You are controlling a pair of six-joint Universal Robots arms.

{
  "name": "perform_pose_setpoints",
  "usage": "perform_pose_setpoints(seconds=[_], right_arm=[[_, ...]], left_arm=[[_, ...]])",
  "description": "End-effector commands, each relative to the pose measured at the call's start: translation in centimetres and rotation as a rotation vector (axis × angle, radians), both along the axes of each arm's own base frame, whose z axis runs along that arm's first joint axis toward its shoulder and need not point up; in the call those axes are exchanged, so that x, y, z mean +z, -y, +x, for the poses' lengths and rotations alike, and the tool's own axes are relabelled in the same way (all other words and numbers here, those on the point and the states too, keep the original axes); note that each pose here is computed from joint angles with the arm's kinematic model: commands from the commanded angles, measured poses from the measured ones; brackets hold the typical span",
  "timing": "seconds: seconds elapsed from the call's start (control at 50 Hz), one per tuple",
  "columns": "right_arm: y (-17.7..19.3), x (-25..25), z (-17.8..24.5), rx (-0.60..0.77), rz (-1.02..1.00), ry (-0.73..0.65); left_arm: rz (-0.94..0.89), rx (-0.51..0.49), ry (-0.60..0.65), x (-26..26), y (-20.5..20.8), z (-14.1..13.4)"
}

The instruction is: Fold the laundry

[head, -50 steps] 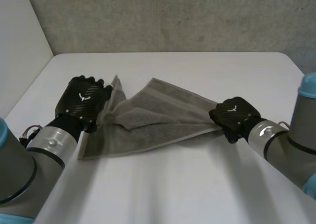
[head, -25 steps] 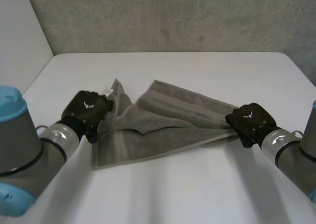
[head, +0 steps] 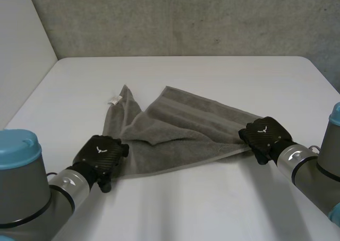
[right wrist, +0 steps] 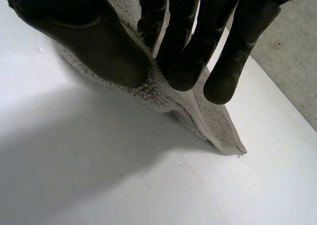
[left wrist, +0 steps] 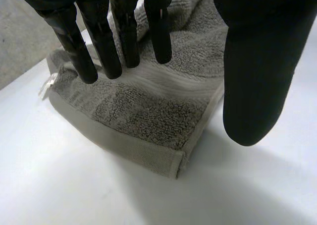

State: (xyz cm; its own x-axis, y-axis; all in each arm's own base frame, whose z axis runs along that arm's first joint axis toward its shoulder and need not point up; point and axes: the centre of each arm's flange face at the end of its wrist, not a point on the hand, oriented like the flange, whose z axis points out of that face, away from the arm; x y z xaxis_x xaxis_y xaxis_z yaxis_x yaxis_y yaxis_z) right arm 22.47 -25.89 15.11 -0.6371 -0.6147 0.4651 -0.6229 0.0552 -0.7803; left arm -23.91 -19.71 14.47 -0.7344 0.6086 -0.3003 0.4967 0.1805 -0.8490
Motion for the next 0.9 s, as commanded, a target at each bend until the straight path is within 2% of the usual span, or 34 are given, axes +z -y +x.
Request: perform_pose_setpoints(seconds=[0.02,0.9], right_arm=[[0.0,-0.1,0.0,0.001,0.000,0.000],[0.2,-0.3,0.0,0.000,-0.003,-0.001]], left_arm=[[-0.031,0.004,-0.015,-1.1,1.2,-0.5],[-0.025,-0.032,-0.010,-2.5,2.6,-2.4]])
